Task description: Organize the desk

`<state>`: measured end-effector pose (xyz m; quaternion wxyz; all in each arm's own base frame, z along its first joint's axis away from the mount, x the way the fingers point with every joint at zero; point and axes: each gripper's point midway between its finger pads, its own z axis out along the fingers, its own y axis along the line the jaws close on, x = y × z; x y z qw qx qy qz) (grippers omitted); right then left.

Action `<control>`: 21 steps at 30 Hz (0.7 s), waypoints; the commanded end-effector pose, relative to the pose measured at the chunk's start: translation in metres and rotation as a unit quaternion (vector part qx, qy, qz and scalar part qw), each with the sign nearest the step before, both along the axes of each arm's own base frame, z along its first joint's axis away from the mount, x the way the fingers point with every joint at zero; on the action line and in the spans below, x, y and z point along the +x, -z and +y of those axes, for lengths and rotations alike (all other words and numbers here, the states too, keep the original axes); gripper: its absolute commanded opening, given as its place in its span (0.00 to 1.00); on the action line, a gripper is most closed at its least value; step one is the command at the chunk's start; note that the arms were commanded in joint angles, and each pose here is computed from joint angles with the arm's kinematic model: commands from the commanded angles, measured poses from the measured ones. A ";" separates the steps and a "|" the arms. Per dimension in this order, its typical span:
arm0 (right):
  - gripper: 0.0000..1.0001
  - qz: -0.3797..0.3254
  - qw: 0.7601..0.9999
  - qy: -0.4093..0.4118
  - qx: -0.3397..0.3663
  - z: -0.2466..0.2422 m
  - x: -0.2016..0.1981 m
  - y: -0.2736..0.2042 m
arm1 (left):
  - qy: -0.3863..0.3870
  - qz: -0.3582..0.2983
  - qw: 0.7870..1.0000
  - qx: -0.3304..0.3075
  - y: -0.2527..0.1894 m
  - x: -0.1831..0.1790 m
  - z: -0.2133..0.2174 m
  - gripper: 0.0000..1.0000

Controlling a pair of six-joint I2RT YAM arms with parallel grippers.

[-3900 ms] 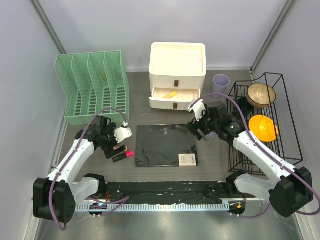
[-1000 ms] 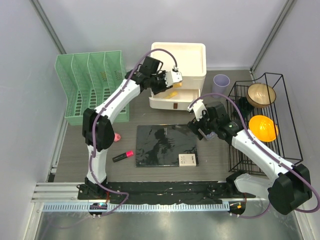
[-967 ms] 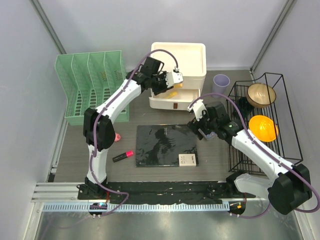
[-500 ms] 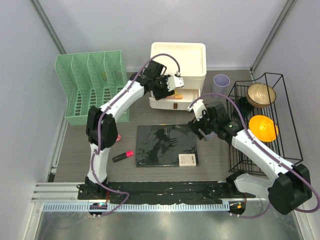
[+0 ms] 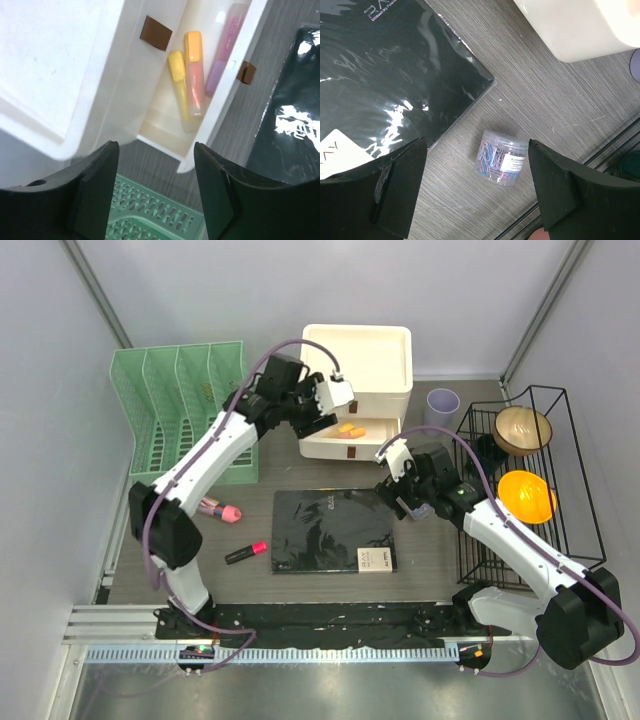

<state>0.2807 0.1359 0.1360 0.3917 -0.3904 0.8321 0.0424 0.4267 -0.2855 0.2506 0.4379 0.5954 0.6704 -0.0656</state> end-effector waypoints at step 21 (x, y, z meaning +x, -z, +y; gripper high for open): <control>0.88 -0.005 1.000 -0.012 0.015 0.009 0.005 -0.006 | -0.070 0.173 0.981 0.044 0.163 -0.206 0.148 0.90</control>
